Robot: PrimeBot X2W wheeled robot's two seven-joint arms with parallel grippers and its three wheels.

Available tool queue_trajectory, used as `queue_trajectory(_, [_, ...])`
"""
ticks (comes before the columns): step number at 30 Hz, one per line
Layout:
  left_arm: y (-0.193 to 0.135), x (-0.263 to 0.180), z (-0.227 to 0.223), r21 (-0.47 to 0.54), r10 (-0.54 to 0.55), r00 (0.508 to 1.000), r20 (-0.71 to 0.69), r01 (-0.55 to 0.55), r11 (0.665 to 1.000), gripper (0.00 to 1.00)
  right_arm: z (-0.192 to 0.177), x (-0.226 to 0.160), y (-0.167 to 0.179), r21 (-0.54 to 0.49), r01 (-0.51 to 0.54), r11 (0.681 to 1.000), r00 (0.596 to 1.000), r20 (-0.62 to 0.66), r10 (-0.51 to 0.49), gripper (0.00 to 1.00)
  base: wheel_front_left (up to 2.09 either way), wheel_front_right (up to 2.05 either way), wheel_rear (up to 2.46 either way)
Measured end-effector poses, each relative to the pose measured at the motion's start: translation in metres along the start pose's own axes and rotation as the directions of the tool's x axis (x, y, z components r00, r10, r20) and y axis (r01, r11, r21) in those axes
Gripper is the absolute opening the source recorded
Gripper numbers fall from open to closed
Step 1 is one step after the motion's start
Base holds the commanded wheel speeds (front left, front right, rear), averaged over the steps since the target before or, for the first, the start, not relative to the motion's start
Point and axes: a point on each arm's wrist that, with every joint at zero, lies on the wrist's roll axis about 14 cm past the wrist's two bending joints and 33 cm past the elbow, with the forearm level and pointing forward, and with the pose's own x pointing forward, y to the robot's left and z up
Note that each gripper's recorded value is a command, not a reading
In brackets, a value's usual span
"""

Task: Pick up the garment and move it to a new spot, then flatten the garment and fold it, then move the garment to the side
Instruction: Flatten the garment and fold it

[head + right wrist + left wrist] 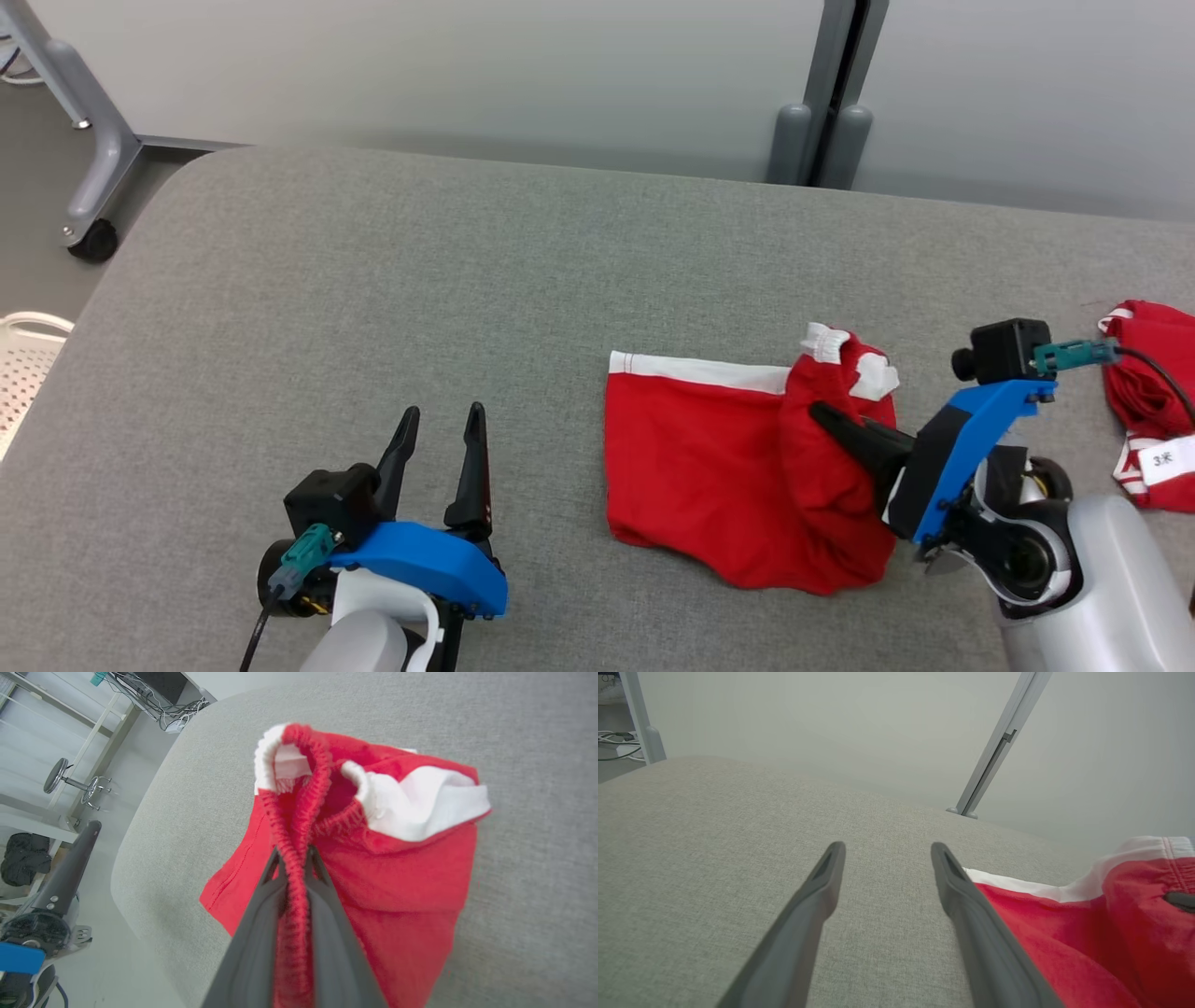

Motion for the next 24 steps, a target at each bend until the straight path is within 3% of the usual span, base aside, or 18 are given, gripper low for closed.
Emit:
queue_trajectory(7, [0.01,-0.002,0.005,-0.007,0.035,0.999,0.019,-0.035,0.999,1.0,-0.011,0.029,0.04,-0.014,-0.098,0.995,0.994,-0.052,0.098,0.0,0.0,0.0,0.0])
queue_trajectory(15, [0.02,-0.007,0.003,-0.025,0.075,0.997,0.02,-0.074,0.997,1.0,-0.027,0.061,0.052,-0.044,-0.114,0.993,0.986,-0.129,0.108,0.0,0.0,0.0,0.0])
queue_trajectory(16, [0.021,-0.007,0.002,-0.027,0.077,0.997,0.018,-0.077,0.997,1.0,-0.029,0.064,0.052,-0.046,-0.113,0.993,0.985,-0.137,0.106,0.19,0.0,0.0,0.0])
queue_trajectory(17, [0.022,-0.007,0.001,-0.028,0.081,0.997,0.017,-0.081,0.996,1.0,-0.031,0.067,0.052,-0.051,-0.111,0.993,0.984,-0.146,0.103,0.45,0.0,0.0,0.0])
queue_trajectory(18, [0.022,-0.008,0.001,-0.028,0.084,0.996,0.016,-0.084,0.996,1.0,-0.033,0.069,0.053,-0.057,-0.111,0.992,0.983,-0.154,0.101,1.0,0.0,0.0,0.0])
queue_trajectory(24, [0.024,-0.006,0.002,-0.029,0.09,0.996,0.023,-0.09,0.996,1.0,-0.035,0.078,0.078,-0.069,-0.181,0.981,0.972,-0.163,0.168,1.0,0.0,0.0,0.0])
